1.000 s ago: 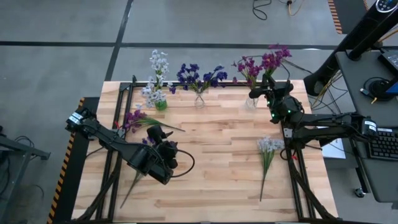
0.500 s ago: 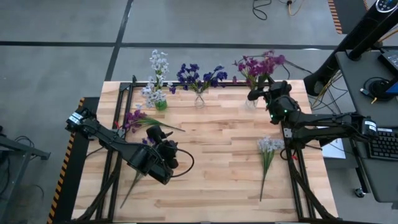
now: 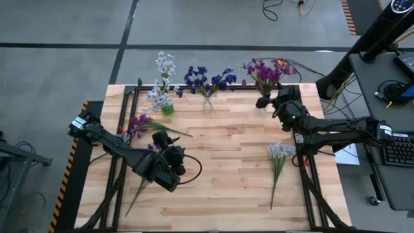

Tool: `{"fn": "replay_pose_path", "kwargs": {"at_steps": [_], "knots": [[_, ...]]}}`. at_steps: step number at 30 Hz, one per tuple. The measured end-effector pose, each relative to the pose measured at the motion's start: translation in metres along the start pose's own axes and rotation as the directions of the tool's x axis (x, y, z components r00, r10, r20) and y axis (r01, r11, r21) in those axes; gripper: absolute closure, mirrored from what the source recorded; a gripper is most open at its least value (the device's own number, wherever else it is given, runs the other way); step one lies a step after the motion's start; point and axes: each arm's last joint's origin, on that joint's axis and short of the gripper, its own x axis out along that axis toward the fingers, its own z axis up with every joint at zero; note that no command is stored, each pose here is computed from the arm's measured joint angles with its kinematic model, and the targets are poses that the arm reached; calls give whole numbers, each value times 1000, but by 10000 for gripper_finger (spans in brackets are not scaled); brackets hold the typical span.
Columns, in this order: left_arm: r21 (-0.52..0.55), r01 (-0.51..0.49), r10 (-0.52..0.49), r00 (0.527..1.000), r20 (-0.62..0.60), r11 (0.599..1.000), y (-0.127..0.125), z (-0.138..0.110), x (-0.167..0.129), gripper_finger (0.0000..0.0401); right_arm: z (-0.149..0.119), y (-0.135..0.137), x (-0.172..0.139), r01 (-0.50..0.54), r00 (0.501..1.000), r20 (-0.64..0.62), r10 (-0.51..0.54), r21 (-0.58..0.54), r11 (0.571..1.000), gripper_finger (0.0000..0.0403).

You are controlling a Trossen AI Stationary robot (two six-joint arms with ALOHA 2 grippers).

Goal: Sort flowers into vase by color
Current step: Put the right light violet flowers into the right transparent vase, then put the white flowers into the green vase

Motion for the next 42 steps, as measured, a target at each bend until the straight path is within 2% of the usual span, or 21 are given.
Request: {"fn": "replay_pose_path", "kwargs": {"at_steps": [8,12,19,28,35,39,42], "knots": [[-13,12,-12,1000,-10,1000,0,0,0,186,-6,0,-13,-10,998,-67,10,10,1000,117],[-46,61,-64,996,-57,997,-2,-2,0,186,-7,1,-21,-45,994,-93,50,60,997,117],[-185,163,-197,964,-179,969,-6,-5,-1,186,-5,4,-32,-107,989,-95,115,91,990,117],[-320,179,-258,940,-224,930,-9,-8,-5,186,-6,12,-45,-195,974,-101,204,90,977,117],[-443,210,-383,857,-347,872,-21,-18,-15,186,-6,17,-56,-265,956,-104,274,92,960,117],[-468,189,-405,813,-419,863,-31,-26,-19,186,-6,21,-64,-321,938,-108,331,98,942,117],[-457,177,-397,801,-448,872,-37,-31,-21,186,-5,24,-72,-392,905,-114,410,155,907,117]]}}
